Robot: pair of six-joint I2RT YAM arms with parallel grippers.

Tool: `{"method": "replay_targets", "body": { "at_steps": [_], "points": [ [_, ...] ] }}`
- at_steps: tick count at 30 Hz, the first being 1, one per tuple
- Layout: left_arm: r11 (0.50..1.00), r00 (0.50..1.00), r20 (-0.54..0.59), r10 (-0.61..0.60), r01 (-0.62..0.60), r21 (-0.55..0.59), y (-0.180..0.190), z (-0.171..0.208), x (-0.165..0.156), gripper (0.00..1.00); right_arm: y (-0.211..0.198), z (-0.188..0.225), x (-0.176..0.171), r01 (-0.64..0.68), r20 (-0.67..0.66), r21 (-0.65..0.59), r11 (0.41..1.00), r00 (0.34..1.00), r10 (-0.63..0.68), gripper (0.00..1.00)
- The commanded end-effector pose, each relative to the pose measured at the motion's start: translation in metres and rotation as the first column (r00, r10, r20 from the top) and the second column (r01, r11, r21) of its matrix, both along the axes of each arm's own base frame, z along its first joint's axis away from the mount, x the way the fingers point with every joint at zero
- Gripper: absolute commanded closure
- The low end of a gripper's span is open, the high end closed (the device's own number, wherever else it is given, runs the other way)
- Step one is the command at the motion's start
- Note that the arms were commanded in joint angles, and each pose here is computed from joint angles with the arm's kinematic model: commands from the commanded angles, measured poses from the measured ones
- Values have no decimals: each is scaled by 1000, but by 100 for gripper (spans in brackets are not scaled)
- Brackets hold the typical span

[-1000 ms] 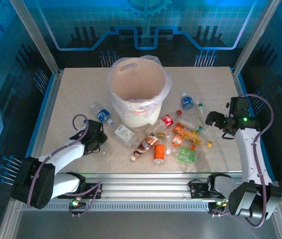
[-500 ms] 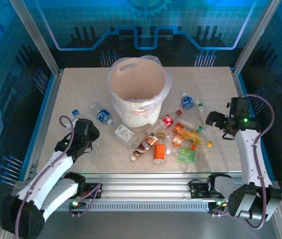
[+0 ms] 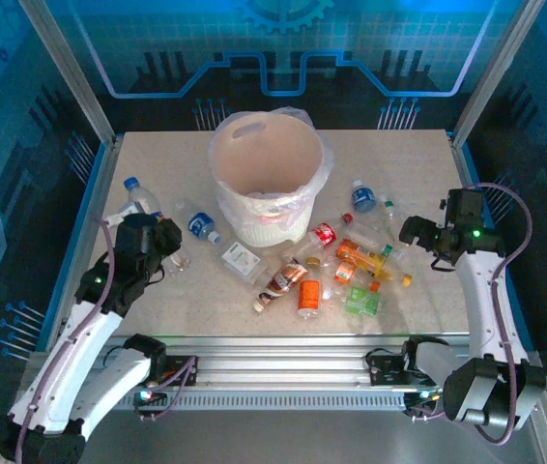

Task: Put the plastic bottles in the bin

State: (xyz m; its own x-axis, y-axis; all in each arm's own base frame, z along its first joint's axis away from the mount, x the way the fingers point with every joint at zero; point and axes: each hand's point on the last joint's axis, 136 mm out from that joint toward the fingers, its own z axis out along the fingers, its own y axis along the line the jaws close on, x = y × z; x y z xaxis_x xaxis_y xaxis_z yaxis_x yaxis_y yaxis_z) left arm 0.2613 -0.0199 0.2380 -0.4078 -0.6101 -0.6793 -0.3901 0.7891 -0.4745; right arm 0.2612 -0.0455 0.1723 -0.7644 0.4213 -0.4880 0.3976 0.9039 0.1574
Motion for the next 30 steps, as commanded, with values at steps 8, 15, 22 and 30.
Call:
{"method": "replay_targets", "body": {
  "at_steps": [8, 15, 22, 30],
  "points": [
    [997, 962, 263, -74, 66, 41, -8, 104, 24, 90, -4, -1, -4, 34, -2, -2, 999, 999, -34, 0],
    [985, 907, 386, -167, 169, 30, -34, 156, 45, 90, -4, -4, -6, 39, -9, -3, 999, 999, -39, 1],
    [944, 836, 449, -315, 325, 57, -82, 190, 63, 91, -5, -3, -7, 45, -5, -3, 999, 999, -45, 0],
    [876, 735, 498, -461, 467, 120, -138, 222, 78, 90, -5, -1, -8, 45, 0, -5, 999, 999, -45, 0]
  ]
}}
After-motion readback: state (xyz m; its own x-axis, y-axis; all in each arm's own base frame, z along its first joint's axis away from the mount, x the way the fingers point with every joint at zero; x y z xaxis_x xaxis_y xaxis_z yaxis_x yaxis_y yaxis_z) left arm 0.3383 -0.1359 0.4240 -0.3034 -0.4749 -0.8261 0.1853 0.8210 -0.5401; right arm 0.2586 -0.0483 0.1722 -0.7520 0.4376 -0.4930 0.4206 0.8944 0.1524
